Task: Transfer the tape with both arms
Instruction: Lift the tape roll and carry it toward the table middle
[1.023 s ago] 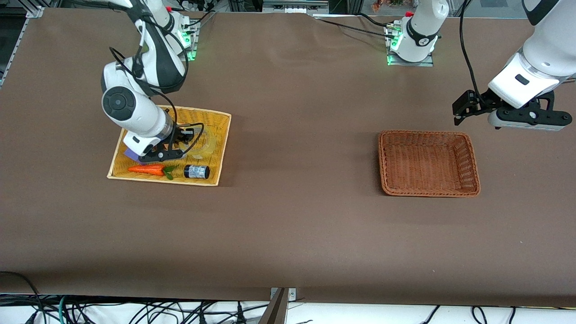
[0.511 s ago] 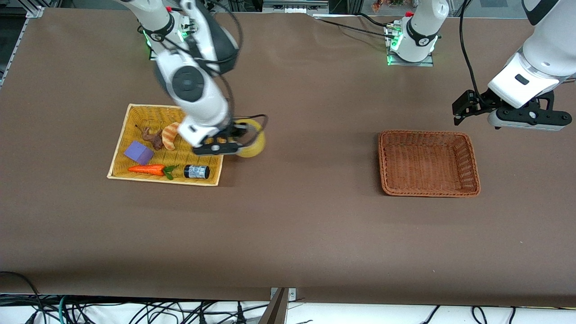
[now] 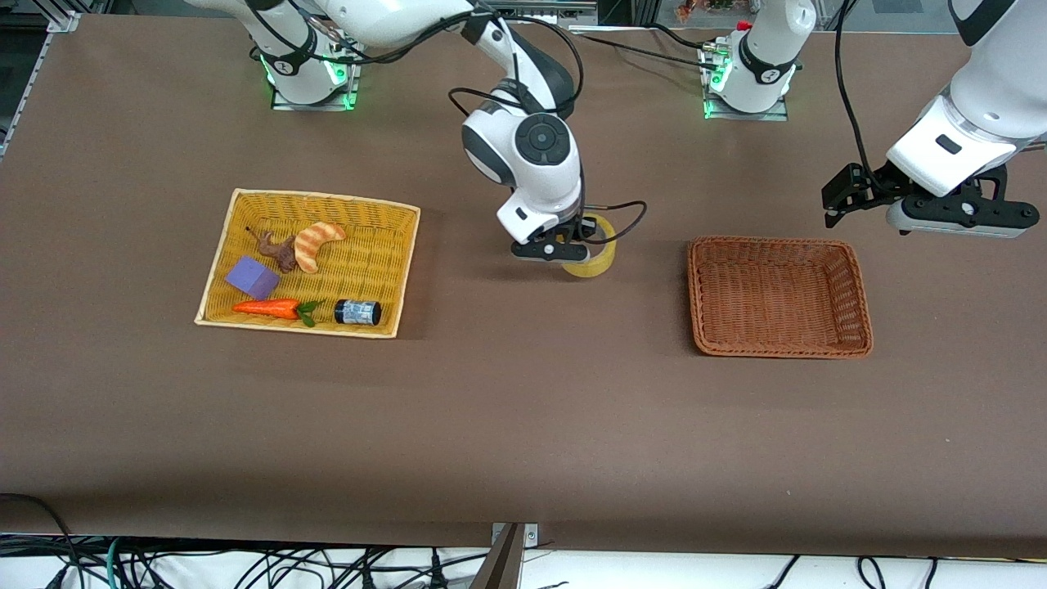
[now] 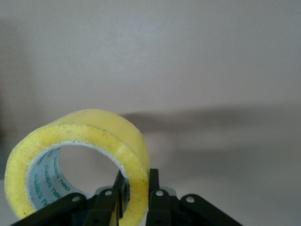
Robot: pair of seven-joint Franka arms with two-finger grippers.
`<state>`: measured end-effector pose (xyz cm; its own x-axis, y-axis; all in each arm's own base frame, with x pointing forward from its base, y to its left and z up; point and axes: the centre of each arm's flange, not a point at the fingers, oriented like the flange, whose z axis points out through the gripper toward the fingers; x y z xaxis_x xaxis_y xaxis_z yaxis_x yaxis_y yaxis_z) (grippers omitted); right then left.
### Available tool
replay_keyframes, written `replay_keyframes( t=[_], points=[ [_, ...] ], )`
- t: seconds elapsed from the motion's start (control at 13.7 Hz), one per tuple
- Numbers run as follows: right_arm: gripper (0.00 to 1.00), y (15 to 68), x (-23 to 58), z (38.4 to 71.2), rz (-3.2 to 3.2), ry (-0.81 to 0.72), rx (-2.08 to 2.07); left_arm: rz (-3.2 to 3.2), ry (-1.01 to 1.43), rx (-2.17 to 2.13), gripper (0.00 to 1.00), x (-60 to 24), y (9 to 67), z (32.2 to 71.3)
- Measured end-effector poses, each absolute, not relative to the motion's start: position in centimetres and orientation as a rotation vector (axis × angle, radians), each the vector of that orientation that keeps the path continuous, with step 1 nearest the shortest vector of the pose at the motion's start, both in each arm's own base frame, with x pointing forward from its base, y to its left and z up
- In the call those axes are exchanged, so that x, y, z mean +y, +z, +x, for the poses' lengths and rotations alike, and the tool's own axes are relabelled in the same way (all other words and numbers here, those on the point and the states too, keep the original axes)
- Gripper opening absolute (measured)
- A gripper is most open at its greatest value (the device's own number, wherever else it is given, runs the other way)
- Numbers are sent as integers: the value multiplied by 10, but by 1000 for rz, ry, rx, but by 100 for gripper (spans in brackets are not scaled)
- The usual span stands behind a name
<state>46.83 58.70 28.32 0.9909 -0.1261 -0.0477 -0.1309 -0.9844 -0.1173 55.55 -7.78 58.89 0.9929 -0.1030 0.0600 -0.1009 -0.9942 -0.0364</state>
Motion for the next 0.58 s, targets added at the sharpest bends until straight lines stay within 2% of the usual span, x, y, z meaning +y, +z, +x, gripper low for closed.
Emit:
replay_keyframes(
  t=[0.58],
  points=[
    [21,219,593,463,-3011,68,252,-3103,-96,159,100,-78,589,556]
  ],
)
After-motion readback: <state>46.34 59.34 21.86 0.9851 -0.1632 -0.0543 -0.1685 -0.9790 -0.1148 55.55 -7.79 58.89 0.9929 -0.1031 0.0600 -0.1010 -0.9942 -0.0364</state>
